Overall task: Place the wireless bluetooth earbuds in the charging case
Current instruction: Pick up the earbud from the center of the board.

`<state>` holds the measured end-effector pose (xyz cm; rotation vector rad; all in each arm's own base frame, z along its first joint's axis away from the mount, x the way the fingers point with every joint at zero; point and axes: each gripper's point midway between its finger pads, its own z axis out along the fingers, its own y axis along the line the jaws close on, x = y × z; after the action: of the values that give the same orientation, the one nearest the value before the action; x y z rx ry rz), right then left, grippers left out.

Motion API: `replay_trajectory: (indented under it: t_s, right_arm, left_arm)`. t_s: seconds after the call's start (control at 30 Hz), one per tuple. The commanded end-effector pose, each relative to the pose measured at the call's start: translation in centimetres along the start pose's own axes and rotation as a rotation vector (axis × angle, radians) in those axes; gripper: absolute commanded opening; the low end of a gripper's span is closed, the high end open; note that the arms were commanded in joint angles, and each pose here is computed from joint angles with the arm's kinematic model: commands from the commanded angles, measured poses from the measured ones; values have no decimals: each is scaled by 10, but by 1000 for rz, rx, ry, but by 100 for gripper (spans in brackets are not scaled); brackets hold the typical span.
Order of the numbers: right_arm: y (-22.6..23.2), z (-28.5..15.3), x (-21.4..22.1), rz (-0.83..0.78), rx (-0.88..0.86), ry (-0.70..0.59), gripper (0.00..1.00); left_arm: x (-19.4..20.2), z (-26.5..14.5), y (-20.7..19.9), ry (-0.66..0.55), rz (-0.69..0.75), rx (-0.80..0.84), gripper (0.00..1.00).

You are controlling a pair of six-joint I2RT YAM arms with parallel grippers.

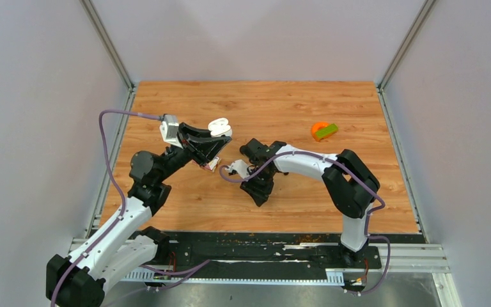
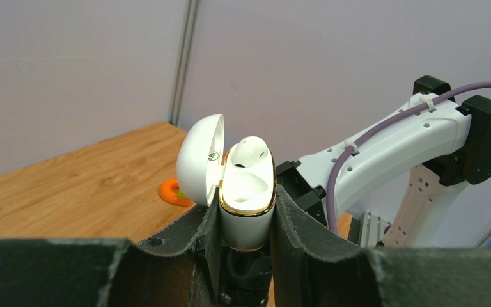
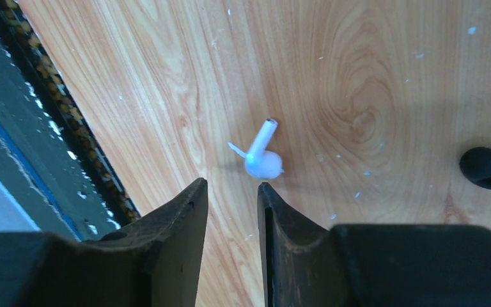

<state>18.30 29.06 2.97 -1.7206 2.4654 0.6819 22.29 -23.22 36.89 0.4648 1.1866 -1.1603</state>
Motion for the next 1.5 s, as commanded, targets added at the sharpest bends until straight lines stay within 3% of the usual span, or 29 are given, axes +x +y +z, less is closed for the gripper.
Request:
replay_trajectory:
  t_s: [0.0,0.23,0.6,1.23,1.47]
  right_arm:
    - [-9,-16,-13,-170,72,-63,35]
    - [-32,-32,-29,-423,221,-132,35]
    - [-11,-24,-37,-686,82,-154,40]
    - [-10,12,-17,-756,64,-62,39]
    - [-14,20,-13,-773,92,-38,32]
  left_arm:
    - [-15,2,-12,-33,36,44,0]
    - [-17,2,-13,-40,35,45,0]
    - [-15,1,-14,-36,30,48,0]
    - [-12,-1,-12,-35,30,39,0]
    - [-11,-2,-11,-32,29,37,0]
